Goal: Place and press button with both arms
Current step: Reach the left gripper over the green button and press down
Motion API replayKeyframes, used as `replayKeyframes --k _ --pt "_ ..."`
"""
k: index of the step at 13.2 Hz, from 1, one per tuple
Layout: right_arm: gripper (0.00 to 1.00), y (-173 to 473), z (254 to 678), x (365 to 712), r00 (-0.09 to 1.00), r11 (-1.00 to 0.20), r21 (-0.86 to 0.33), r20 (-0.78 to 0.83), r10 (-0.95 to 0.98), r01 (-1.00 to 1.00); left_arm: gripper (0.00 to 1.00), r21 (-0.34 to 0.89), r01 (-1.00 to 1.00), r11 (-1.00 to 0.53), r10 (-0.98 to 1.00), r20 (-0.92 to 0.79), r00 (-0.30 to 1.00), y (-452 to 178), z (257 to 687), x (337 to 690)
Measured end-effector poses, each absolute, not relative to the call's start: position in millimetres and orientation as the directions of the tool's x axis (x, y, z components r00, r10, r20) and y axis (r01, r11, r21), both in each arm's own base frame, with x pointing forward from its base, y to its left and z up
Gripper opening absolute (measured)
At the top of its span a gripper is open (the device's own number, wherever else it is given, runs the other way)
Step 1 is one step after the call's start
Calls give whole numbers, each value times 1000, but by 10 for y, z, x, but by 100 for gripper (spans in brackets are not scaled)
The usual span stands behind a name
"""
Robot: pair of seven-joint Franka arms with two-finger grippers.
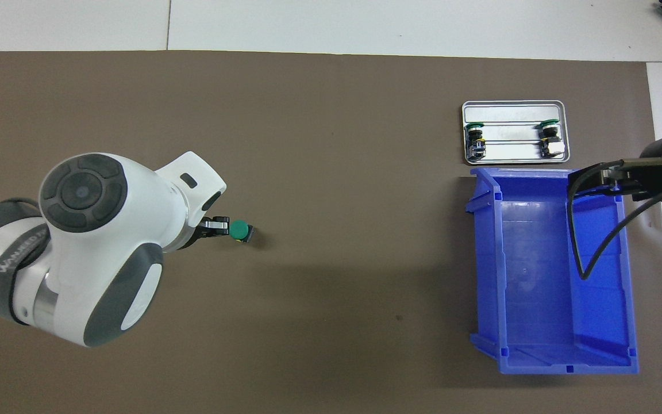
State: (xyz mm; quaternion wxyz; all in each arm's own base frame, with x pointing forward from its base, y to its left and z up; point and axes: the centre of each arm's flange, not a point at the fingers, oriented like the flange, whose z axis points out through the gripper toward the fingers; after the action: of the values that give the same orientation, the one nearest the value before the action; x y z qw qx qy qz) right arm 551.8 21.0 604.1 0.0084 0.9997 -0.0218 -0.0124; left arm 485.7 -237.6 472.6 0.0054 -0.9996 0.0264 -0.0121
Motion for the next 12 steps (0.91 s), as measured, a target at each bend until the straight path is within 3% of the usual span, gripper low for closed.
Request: replayKeyframes --k 4,12 --pt "100 211 6041 5518 999 -999 17 -24 -44 -43 1 4 -60 -998 -60 53 997 -2497 4314 4744" --pt "100 214 6041 5518 999 -999 17 -24 -43 -43 1 37 -58 -998 -53 116 992 -2538 4134 4889"
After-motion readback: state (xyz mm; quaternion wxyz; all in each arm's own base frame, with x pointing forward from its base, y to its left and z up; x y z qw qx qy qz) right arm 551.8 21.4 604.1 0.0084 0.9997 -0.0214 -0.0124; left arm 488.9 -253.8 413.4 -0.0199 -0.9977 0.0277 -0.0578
